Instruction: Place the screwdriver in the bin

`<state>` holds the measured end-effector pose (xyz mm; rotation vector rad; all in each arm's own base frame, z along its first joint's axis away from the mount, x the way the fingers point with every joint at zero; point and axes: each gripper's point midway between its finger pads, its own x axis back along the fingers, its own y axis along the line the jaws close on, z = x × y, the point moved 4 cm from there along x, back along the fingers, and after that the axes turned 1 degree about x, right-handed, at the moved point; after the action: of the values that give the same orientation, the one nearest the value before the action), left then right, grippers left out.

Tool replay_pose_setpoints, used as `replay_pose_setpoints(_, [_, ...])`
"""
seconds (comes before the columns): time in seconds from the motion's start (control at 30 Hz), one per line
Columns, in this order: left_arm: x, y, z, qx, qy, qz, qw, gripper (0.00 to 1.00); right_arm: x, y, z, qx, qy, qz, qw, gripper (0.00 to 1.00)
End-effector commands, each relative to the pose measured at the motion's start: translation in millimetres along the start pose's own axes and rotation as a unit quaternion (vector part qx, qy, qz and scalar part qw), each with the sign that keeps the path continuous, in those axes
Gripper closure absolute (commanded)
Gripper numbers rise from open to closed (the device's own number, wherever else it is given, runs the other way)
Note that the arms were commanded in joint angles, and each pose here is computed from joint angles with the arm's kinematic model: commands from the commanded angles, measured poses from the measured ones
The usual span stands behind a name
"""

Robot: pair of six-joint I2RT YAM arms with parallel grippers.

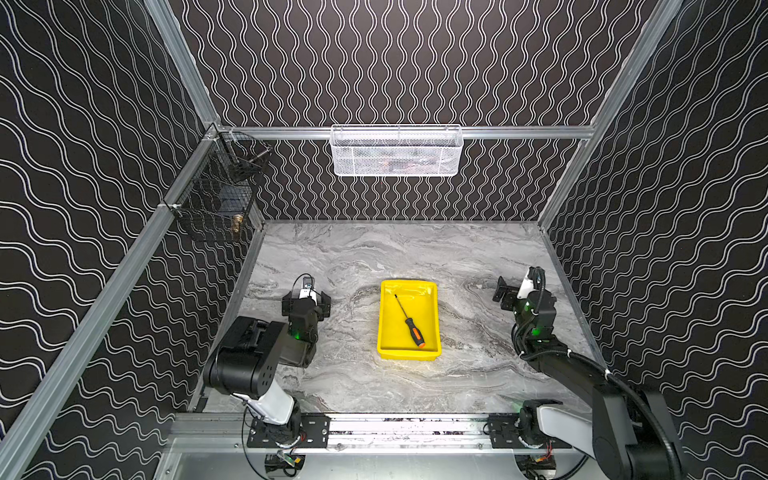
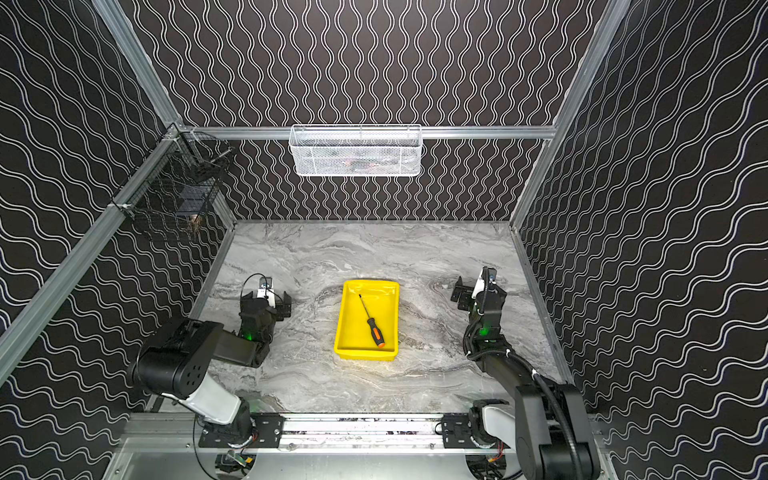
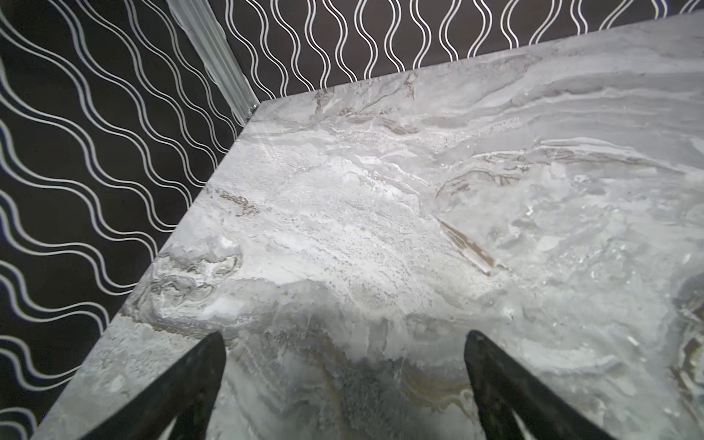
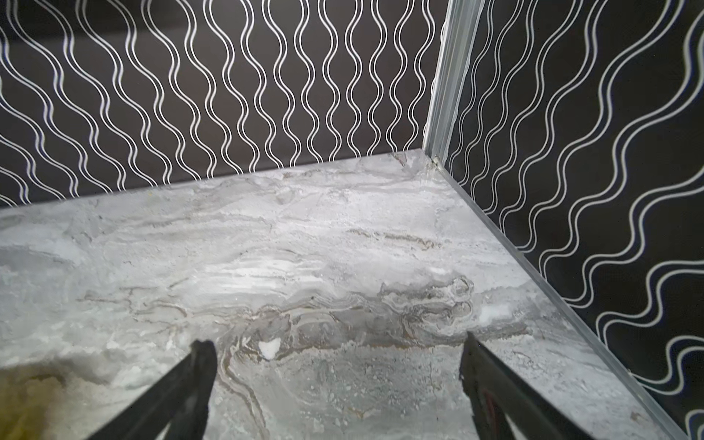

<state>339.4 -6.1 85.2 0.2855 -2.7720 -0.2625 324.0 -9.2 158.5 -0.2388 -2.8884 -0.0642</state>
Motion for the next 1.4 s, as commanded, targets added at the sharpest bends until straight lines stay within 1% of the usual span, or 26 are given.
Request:
replay_pose_setpoints(0.0, [-6.4, -1.9, -14.7, 0.011, -0.037, 0.004, 0.999, 0.01, 0.2, -2.1, -14.5, -0.014, -0.058, 0.006, 0.998, 0.01])
replay_pose_setpoints(0.07, [-9.4, -6.8, -11.8, 0.009, -0.014, 0.024, 1.000, 0.01, -1.8, -2.3, -9.7, -0.001, -0.059, 0.007, 0.998, 0.01])
replay_pose_setpoints(0.1, [-10.9, -5.6, -13.5, 0.010, -0.022, 0.025, 0.999, 0.01, -3.9, -2.2, -6.2, 0.002, -0.053, 0.008, 0.999, 0.01])
replay_pose_setpoints(0.17, [-12.0, -5.0, -11.5, 0.015, -0.010, 0.030, 0.999, 0.01, -7.8, 0.4, -0.1, 0.008, -0.043, 0.000, 0.999, 0.01])
replay_pose_setpoints(0.2, [-13.6, -5.2, -12.8, 0.016, -0.013, 0.033, 0.999, 0.01, -9.9, 2.0, 2.6, 0.012, -0.039, -0.005, 0.999, 0.01])
replay_pose_setpoints(0.37, [-15.8, -3.8, -11.5, 0.022, -0.005, 0.043, 0.999, 0.01, -16.9, 7.0, 11.3, 0.032, -0.047, -0.020, 0.998, 0.01])
replay_pose_setpoints(0.4, [-15.8, -3.7, -11.2, 0.021, -0.006, 0.043, 0.999, 0.01, -18.7, 6.0, 17.3, 0.031, -0.039, -0.017, 0.999, 0.01])
replay_pose_setpoints(0.5, [-15.9, -3.9, -11.6, 0.022, -0.006, 0.044, 0.999, 0.01, -18.0, -1.9, 18.7, 0.015, -0.054, -0.002, 0.998, 0.01])
replay_pose_setpoints(0.57, [-15.6, -3.8, -11.3, 0.022, -0.006, 0.044, 0.999, 0.01, -20.7, -5.4, 27.6, 0.004, -0.037, -0.013, 0.999, 0.01])
replay_pose_setpoints(0.63, [-15.6, -3.4, -11.5, 0.020, -0.008, 0.043, 0.999, 0.01, -25.8, -6.2, 26.5, 0.000, -0.049, -0.027, 0.998, 0.01])
replay_pose_setpoints(0.7, [-15.2, -3.1, -11.3, 0.019, -0.009, 0.042, 0.999, 0.01, -31.7, -8.7, 31.1, -0.011, -0.005, -0.038, 0.999, 0.01])
replay_pose_setpoints(0.73, [-15.5, -3.0, -11.4, 0.018, -0.009, 0.041, 0.999, 0.01, -30.9, -10.0, 32.5, -0.012, -0.006, -0.041, 0.999, 0.01])
replay_pose_setpoints(0.8, [-15.4, -2.9, -11.6, 0.018, -0.010, 0.040, 0.999, 0.01, -28.3, -9.7, 27.6, -0.010, -0.038, -0.045, 0.998, 0.01])
replay_pose_setpoints(0.9, [-15.5, -2.6, -11.6, 0.019, -0.010, 0.040, 0.999, 0.01, -30.6, -10.2, 30.6, -0.013, -0.012, -0.041, 0.999, 0.01])
replay_pose_setpoints(1.0, [-15.3, -2.9, -11.7, 0.019, -0.010, 0.041, 0.999, 0.01, -28.1, -10.3, 27.2, -0.004, -0.038, -0.042, 0.998, 0.01])
replay_pose_setpoints(1.1, [-15.2, -2.9, -11.3, 0.018, -0.009, 0.041, 0.999, 0.01, -30.0, -10.2, 28.9, -0.006, -0.021, -0.041, 0.999, 0.01])
replay_pose_setpoints(1.2, [-15.2, -2.8, -11.3, 0.018, -0.009, 0.040, 0.999, 0.01, -28.5, -10.1, 27.5, -0.004, -0.036, -0.043, 0.998, 0.01])
replay_pose_setpoints(1.3, [-15.3, -3.0, -11.6, 0.019, -0.010, 0.041, 0.999, 0.01, -29.5, -10.0, 29.0, -0.005, -0.026, -0.042, 0.999, 0.01])
replay_pose_setpoints(1.37, [-15.2, -2.8, -11.3, 0.018, -0.009, 0.040, 0.999, 0.01, -28.8, -10.0, 27.9, -0.004, -0.033, -0.043, 0.999, 0.01])
